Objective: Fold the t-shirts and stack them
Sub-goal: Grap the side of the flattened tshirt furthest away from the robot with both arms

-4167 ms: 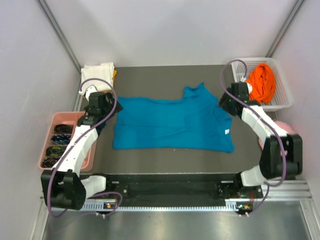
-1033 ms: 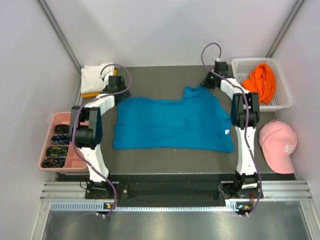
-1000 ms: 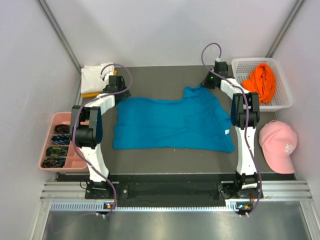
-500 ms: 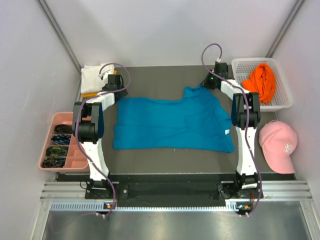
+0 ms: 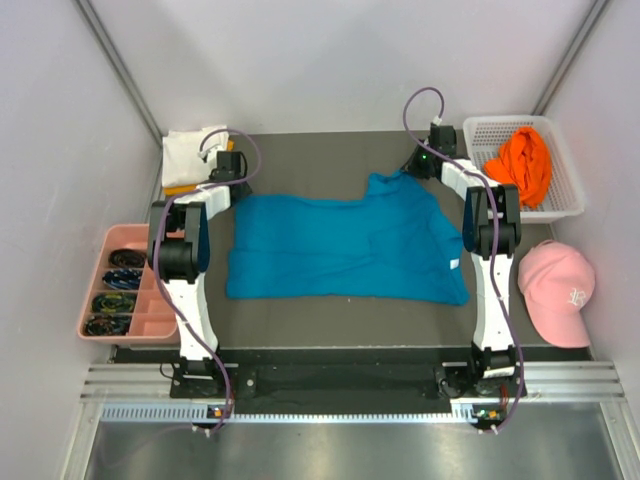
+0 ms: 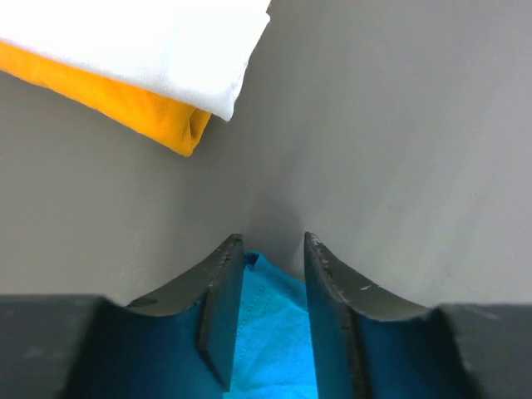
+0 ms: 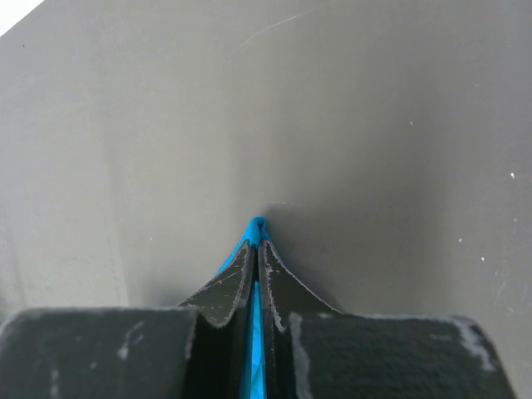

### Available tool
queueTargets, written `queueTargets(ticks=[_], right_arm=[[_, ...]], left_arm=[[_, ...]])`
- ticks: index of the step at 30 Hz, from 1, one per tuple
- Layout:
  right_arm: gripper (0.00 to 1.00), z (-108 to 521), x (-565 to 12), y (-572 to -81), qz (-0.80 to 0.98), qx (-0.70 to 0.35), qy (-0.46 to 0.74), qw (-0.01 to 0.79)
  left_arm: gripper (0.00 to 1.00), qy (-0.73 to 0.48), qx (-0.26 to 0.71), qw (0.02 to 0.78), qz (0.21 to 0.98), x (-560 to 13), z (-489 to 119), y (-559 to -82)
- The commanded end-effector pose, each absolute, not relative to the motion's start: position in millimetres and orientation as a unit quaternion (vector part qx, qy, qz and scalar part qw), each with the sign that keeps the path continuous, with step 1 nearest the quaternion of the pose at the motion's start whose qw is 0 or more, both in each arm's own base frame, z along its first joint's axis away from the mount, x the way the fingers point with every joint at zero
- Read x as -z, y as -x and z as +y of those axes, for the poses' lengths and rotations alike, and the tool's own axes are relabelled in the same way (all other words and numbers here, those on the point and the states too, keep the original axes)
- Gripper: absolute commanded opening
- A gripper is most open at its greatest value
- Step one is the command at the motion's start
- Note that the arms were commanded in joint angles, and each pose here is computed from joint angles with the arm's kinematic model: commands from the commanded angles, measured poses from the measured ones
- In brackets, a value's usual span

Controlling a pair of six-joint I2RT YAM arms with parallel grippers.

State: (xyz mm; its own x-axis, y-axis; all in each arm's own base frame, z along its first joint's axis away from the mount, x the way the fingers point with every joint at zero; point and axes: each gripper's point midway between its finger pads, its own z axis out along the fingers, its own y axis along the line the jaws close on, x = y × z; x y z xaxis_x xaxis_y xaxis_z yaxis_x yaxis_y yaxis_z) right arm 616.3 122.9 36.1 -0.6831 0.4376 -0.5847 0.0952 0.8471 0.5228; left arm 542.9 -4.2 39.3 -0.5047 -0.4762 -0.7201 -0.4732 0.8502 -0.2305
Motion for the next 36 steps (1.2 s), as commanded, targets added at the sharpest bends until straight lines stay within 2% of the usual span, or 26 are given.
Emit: queueTargets(ticks=[1,10,19,28,36], right_arm=[[0.00,114,-42,-608,0.893,-0.219,-0.157,0.361],[0.00,114,-43,-608,0.892,-0.219,-0.159,0.361],[0.00,114,-49,-606,0.892,-0.220,-0.156,0.362],[0.00,110,-109,-607,0.879,-0.222,-0.149,0.394],[0.00,101,-173,-583,0.862,-0.216,-0.147,0.435]], left_arm=[[0.37,0.276,0.009,0.434,0.858,-49,-2,-557],[0.01,0.278,0.005,0.429,0.859,-48,0,-553],[0.00,0.285,-0.004,0.436,0.854,-62,7,-550],[0.00,0.282,0.001,0.460,0.842,-104,8,-545],[0.00,0.285,0.009,0.471,0.835,-129,8,-528]])
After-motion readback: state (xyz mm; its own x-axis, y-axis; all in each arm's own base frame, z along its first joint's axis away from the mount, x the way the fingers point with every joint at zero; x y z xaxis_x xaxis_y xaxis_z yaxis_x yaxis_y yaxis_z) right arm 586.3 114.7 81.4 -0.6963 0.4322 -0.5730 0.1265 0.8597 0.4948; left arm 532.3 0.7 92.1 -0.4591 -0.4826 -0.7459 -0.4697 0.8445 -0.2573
